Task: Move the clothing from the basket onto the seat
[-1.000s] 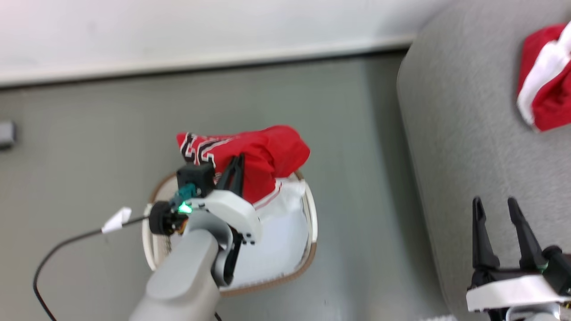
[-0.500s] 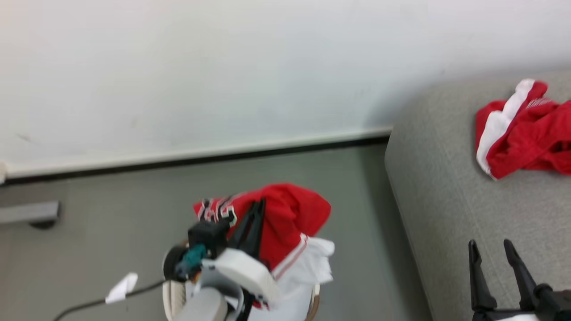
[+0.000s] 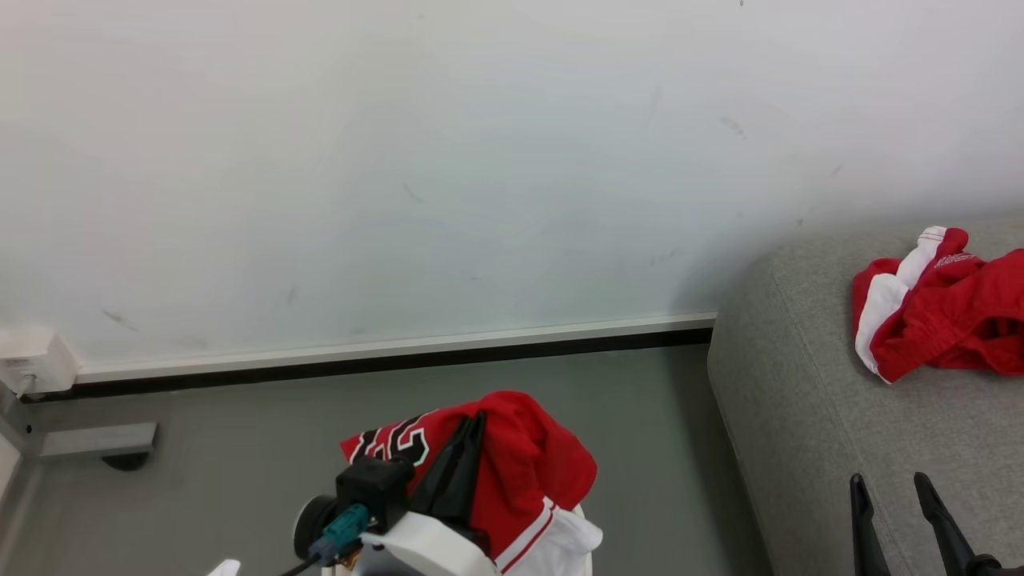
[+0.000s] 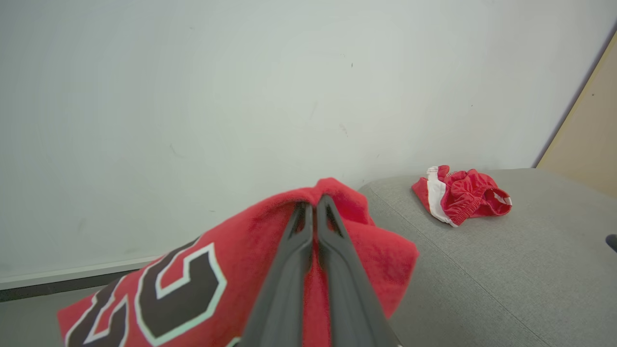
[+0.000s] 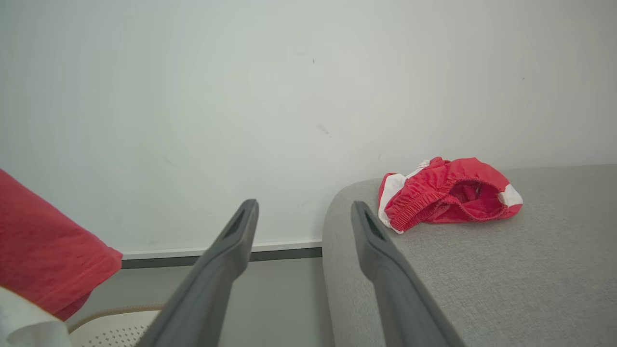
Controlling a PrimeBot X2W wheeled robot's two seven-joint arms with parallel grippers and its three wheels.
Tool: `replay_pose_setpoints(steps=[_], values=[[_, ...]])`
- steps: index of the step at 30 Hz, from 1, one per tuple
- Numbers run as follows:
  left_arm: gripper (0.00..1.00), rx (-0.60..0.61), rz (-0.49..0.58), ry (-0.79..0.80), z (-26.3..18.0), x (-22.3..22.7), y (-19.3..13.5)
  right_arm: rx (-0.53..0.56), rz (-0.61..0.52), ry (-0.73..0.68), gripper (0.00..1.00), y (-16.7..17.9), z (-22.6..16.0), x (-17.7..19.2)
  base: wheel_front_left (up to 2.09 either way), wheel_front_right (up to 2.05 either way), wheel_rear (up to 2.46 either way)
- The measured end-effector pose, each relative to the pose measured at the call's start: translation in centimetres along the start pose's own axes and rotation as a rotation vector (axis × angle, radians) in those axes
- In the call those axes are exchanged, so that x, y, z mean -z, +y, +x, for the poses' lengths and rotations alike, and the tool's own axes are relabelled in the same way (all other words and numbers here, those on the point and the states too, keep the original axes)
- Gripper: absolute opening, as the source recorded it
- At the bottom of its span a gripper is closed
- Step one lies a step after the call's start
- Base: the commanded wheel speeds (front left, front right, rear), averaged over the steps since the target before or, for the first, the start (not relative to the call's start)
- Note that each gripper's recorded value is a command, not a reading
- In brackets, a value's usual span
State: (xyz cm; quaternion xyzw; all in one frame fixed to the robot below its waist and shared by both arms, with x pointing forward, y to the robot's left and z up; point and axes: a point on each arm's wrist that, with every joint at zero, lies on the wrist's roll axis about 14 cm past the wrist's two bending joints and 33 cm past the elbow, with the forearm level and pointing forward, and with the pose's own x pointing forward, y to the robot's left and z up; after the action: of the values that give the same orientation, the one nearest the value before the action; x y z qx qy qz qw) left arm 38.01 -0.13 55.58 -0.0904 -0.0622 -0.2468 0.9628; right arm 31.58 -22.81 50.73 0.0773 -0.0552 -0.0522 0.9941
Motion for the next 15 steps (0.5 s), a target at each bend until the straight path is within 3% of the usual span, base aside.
replay_pose_setpoints(steps=[15], values=[[0.0,0.02,0.003,-0.005,-0.2,-0.9,-0.6,-0.135,-0.027,-0.042,1.0,3.9,1.1,-1.4,0.0,0.0,0.0]])
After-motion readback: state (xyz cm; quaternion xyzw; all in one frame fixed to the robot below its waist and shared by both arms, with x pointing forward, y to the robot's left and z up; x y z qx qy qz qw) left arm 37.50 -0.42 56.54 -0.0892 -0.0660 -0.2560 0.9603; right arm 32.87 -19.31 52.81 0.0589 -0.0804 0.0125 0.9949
